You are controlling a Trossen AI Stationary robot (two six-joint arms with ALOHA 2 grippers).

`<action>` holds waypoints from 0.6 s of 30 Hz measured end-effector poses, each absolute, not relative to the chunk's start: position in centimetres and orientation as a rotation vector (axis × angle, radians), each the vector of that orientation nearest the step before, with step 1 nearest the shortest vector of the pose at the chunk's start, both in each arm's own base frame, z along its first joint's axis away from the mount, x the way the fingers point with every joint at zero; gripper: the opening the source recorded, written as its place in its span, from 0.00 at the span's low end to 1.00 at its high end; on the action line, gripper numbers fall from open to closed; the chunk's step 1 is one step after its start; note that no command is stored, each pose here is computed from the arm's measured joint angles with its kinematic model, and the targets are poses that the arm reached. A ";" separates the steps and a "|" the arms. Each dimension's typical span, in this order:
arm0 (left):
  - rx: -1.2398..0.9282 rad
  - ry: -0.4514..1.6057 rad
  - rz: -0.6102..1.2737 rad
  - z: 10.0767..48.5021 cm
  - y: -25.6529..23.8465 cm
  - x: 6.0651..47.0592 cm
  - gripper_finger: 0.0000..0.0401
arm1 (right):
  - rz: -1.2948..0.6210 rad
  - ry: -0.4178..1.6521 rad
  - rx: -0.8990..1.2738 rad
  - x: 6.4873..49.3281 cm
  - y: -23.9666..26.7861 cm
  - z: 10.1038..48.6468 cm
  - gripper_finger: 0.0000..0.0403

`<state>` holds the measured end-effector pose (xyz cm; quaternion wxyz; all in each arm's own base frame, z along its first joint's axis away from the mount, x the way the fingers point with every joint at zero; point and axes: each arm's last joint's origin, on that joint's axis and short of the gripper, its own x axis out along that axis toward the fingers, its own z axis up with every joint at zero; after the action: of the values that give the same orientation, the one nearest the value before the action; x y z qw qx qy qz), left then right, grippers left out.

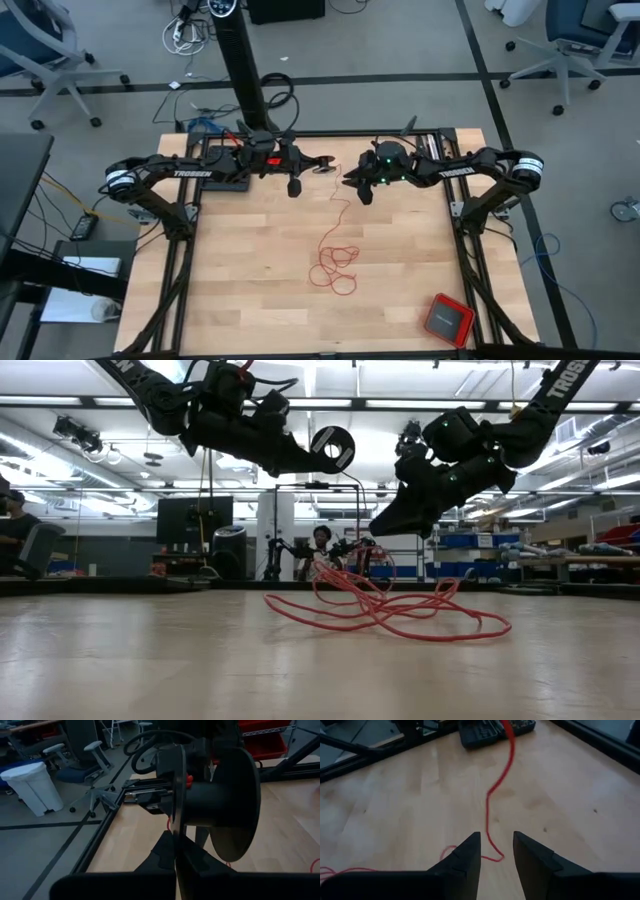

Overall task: Coil cords
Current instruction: Coil the red wire onto the spool

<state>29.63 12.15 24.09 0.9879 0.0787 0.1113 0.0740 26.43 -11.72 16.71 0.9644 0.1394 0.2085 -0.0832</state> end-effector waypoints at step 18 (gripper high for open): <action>0.144 0.172 0.156 24.6 12.2 29.7 0.00 | -0.151 0.251 0.281 27.0 -11.8 15.1 0.28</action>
<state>29.72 12.16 24.57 0.9907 0.0719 0.0859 0.0777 27.05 -11.76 15.09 0.9795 0.1394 0.1246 -0.0752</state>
